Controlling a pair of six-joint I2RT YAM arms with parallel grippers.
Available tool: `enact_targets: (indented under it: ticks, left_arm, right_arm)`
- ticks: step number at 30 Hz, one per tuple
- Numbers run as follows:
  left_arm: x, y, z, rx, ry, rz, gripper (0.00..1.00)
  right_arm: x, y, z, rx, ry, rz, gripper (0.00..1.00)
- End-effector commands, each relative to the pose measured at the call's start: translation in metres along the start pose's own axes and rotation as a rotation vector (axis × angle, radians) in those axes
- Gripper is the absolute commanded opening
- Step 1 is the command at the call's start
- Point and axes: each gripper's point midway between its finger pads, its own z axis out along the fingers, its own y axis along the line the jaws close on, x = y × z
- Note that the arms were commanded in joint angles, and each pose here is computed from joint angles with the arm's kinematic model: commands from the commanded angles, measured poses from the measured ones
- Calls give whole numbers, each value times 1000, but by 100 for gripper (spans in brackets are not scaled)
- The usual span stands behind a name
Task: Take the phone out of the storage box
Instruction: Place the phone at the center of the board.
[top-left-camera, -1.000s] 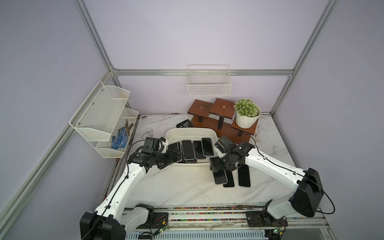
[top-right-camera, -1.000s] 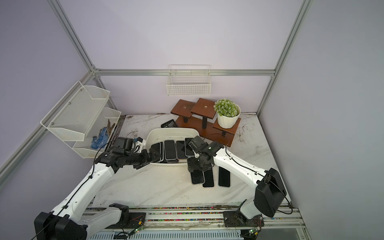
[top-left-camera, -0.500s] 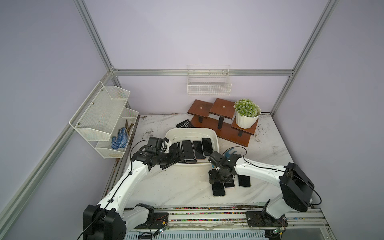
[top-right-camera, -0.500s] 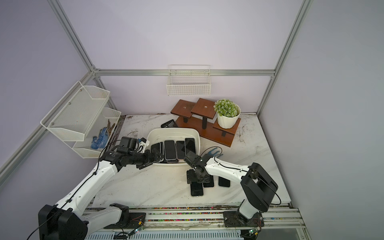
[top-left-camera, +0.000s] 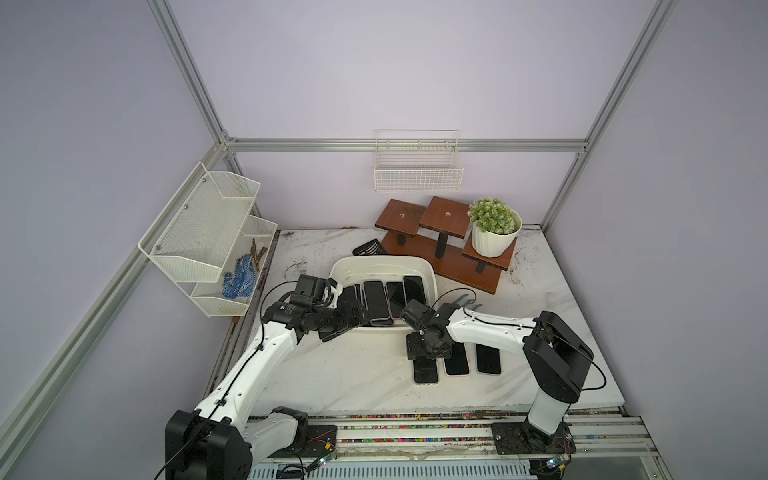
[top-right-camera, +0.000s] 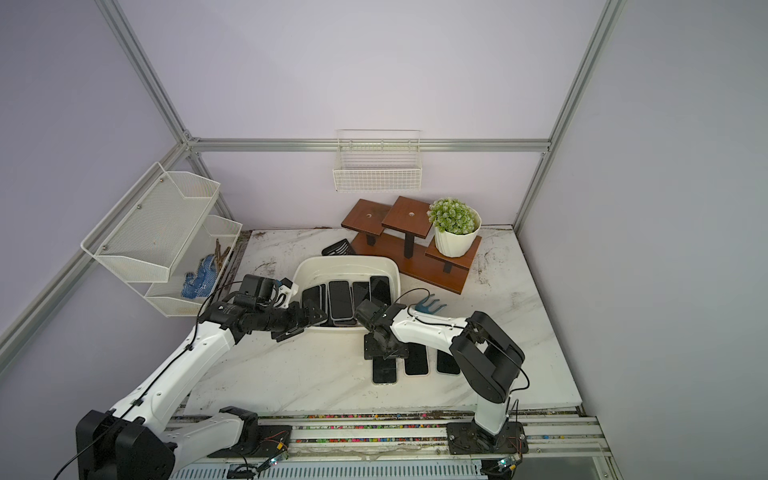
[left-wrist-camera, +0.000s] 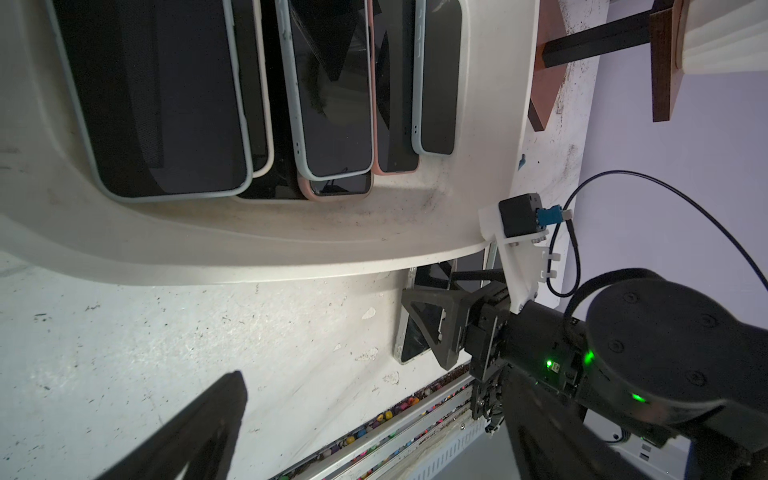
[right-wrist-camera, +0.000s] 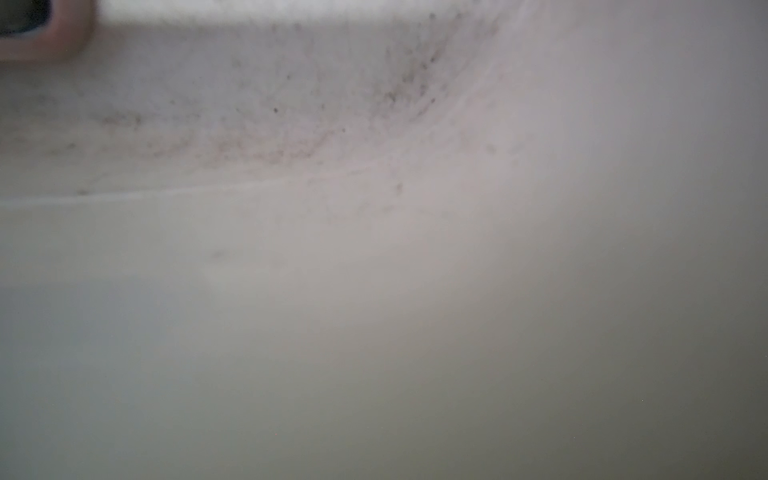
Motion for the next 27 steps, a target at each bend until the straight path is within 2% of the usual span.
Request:
enact_targets:
  ticks: [1,9,16,19,24,27]
  left_arm:
    - [-7,-10,-9,17,-41,49,100]
    - [-9,-9,-7,18,-43,40,100]
    - [-7,-7,-8,15,-52,28,100]
    - [-6,-6,-8,18,-53,23,100]
    - [-7,-8,-8,21,-55,24,100]
    - [-7,-8,-8,21,-55,22,100]
  right_arm:
    - [16,-10,7,46,69,-4,75]
    - [33,-18,8,65,93,-12,70]
    - [47,-21,5,83,98,-16,71]
    - [46,-21,3,86,90,-15,72]
    - [43,-21,-3,90,77,-19,81]
    - [42,-21,-6,96,76,-23,82]
